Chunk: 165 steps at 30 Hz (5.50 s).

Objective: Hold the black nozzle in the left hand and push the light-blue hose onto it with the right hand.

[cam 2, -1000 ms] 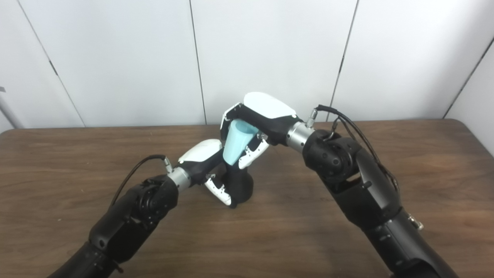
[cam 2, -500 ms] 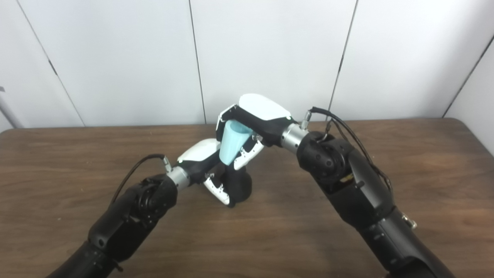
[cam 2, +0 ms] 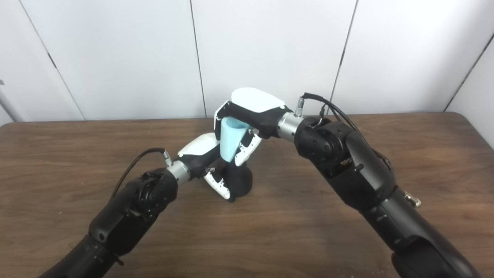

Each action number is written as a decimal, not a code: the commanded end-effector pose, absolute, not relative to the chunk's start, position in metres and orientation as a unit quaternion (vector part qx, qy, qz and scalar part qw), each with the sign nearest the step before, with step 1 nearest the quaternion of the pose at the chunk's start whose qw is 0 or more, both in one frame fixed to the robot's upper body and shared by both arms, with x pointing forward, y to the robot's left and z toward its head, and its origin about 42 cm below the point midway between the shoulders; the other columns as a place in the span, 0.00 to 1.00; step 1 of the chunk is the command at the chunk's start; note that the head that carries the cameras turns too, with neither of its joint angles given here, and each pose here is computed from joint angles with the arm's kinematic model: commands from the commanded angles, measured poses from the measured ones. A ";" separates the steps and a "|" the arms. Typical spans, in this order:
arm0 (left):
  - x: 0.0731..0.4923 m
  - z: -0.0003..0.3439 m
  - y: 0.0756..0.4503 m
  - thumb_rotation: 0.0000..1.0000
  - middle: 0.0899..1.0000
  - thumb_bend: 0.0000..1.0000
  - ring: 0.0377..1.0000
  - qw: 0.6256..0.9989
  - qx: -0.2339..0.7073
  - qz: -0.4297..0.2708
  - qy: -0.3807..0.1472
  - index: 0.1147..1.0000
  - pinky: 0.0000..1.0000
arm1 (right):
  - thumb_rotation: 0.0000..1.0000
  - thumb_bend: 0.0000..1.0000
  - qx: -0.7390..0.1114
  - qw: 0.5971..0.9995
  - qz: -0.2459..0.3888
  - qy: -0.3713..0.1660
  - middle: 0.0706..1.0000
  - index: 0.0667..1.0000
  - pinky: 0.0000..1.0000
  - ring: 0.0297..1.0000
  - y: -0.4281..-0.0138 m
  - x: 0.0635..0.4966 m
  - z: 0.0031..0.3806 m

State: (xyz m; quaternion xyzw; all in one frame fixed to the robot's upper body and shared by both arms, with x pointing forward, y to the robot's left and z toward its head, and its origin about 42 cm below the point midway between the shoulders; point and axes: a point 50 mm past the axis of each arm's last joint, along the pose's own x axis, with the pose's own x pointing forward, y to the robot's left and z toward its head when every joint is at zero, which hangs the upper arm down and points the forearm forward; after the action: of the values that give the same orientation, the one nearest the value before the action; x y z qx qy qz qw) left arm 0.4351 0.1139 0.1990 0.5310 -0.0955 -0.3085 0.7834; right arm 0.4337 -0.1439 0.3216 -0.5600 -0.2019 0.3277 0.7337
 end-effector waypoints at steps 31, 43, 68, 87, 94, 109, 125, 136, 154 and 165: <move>0.428 0.168 0.115 0.00 0.46 0.52 0.59 0.773 0.534 -0.341 -0.031 0.40 0.83 | 0.24 0.95 -0.559 0.760 0.288 -0.162 0.98 0.99 0.64 0.87 -0.154 0.417 0.298; 0.427 0.164 0.112 0.00 0.47 0.52 0.62 0.768 0.537 -0.347 -0.025 0.40 0.84 | 0.30 0.97 -0.600 0.730 0.276 -0.176 1.00 1.00 0.84 0.97 -0.157 0.414 0.299; 0.431 0.163 0.114 0.00 0.47 0.52 0.61 0.764 0.543 -0.349 -0.024 0.39 0.83 | 0.56 1.00 -0.487 0.791 0.269 -0.252 1.00 1.00 0.98 1.00 -0.194 0.400 0.356; 0.431 0.164 0.116 0.00 0.47 0.52 0.61 0.766 0.539 -0.350 -0.019 0.39 0.84 | 0.75 0.95 -0.510 0.748 0.317 -0.282 1.00 1.00 1.00 1.00 -0.216 0.371 0.338; 0.430 0.161 0.116 0.00 0.47 0.52 0.62 0.765 0.540 -0.350 -0.020 0.39 0.84 | 0.76 0.92 -0.513 0.729 0.338 -0.303 1.00 1.00 1.00 1.00 -0.216 0.365 0.330; 0.430 0.162 0.115 0.00 0.48 0.52 0.62 0.761 0.544 -0.352 -0.022 0.39 0.84 | 0.75 0.84 -0.574 0.675 0.344 -0.313 1.00 1.00 1.00 1.00 -0.203 0.367 0.336; 0.430 0.162 0.118 0.00 0.48 0.52 0.62 0.757 0.548 -0.356 -0.018 0.39 0.83 | 0.74 0.81 -0.721 0.517 0.363 -0.286 0.99 0.94 1.00 1.00 -0.195 0.371 0.328; 0.430 0.163 0.117 0.00 0.48 0.52 0.63 0.760 0.543 -0.357 -0.016 0.39 0.84 | 0.77 0.81 -0.726 0.522 0.372 -0.250 1.00 0.95 0.99 1.00 -0.205 0.373 0.317; 0.433 0.166 0.121 0.00 0.47 0.52 0.61 0.763 0.544 -0.349 -0.015 0.40 0.83 | 0.73 0.80 -0.713 0.570 0.352 -0.207 0.99 0.95 0.99 0.99 -0.217 0.364 0.316; 0.436 0.166 0.118 0.00 0.48 0.52 0.61 0.765 0.546 -0.342 -0.014 0.39 0.84 | 0.78 0.78 -0.670 0.614 0.369 -0.194 1.00 0.96 0.96 0.99 -0.215 0.361 0.304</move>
State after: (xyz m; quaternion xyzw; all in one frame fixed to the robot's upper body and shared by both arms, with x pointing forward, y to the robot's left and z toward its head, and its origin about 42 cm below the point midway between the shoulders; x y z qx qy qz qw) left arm 0.4411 0.1073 0.1980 0.5319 -0.0896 -0.3151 0.7809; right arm 0.3628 -0.2084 0.3280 -0.6637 -0.2546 0.3242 0.6242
